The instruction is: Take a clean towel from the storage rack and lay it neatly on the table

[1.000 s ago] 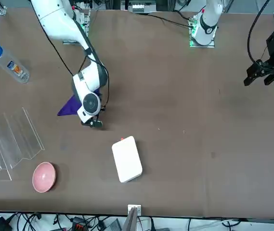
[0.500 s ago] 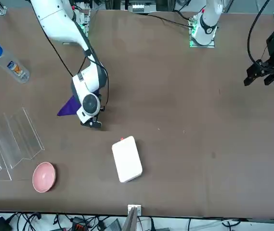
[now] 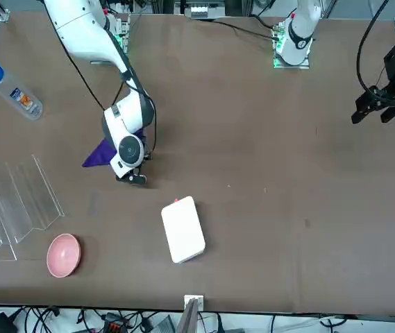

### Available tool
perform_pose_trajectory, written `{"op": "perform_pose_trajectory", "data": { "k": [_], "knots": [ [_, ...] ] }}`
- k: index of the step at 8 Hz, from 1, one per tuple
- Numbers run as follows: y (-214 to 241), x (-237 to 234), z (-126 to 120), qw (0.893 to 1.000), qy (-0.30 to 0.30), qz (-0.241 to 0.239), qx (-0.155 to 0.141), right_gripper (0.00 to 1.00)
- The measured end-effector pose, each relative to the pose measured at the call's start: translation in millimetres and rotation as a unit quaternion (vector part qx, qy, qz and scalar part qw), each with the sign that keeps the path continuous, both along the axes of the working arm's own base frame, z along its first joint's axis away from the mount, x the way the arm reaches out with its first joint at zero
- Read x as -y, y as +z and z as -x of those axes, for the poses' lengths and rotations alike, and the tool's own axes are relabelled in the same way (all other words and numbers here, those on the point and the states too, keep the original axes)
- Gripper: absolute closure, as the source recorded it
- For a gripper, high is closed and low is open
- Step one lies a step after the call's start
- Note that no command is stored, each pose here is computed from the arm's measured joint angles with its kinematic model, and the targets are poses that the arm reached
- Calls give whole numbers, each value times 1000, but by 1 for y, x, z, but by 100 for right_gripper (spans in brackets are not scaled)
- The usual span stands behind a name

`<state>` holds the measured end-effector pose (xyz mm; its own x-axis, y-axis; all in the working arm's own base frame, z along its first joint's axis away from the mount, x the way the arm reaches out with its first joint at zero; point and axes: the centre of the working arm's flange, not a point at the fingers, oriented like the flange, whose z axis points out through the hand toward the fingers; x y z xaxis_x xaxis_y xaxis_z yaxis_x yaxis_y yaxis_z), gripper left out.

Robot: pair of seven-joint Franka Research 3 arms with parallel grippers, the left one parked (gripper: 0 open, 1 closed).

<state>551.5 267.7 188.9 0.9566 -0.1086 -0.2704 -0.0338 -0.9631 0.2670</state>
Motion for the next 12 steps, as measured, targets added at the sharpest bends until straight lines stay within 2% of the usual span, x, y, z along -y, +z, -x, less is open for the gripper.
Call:
{"op": "perform_pose_trajectory", "data": {
  "k": [3,4,7,8,9,12],
  "knots": [
    [-1,2,-1,1000,-1,1,-1,50],
    [-2,2,-1,1000,0,1,-1,54],
    [-7,1,-1,1000,1,-2,0,70],
    [-7,0,0,1000,2,-3,1,79],
    [-6,0,0,1000,2,-3,1,92],
    [3,0,-4,1000,1,-4,7,98]
  ]
}}
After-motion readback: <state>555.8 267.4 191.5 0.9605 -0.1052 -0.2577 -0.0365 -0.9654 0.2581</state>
